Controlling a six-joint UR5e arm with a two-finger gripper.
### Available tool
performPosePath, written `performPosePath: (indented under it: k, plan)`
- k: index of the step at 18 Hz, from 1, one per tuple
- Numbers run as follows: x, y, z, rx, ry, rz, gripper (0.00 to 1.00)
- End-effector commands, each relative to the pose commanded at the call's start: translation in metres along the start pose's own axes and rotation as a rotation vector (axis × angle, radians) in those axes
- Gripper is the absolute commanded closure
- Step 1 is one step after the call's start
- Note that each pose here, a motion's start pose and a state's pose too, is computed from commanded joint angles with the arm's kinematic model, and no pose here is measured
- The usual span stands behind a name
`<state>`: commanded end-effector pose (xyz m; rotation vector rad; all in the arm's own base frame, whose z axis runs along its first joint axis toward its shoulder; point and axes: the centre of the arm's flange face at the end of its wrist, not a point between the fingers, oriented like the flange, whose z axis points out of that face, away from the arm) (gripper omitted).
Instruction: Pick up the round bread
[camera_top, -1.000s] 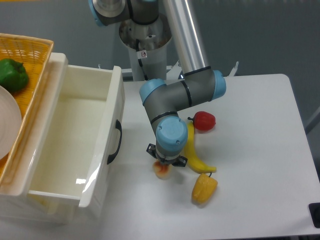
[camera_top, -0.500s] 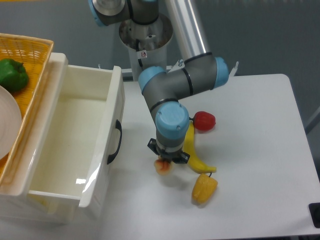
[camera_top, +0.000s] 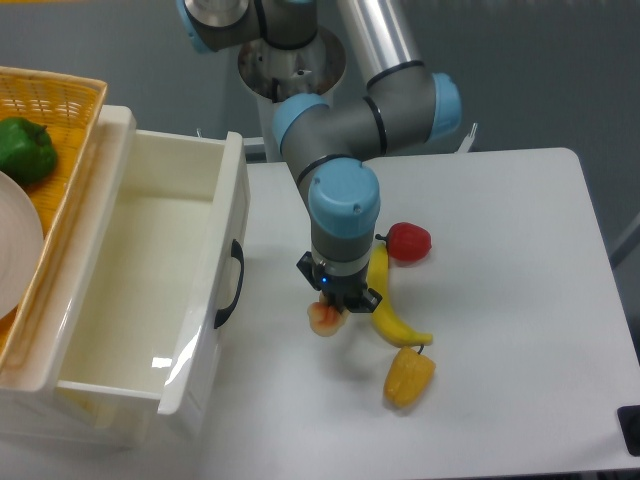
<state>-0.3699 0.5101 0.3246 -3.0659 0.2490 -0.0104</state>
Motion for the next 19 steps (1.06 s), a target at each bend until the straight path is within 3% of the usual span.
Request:
performPosePath:
  k: [4, 19]
  plan:
    - [-0.003, 0.012, -0.013, -0.006, 0.013, 0.063, 0.95]
    - [-0.008, 0.028, -0.030, 0.013, 0.012, 0.035, 0.95]
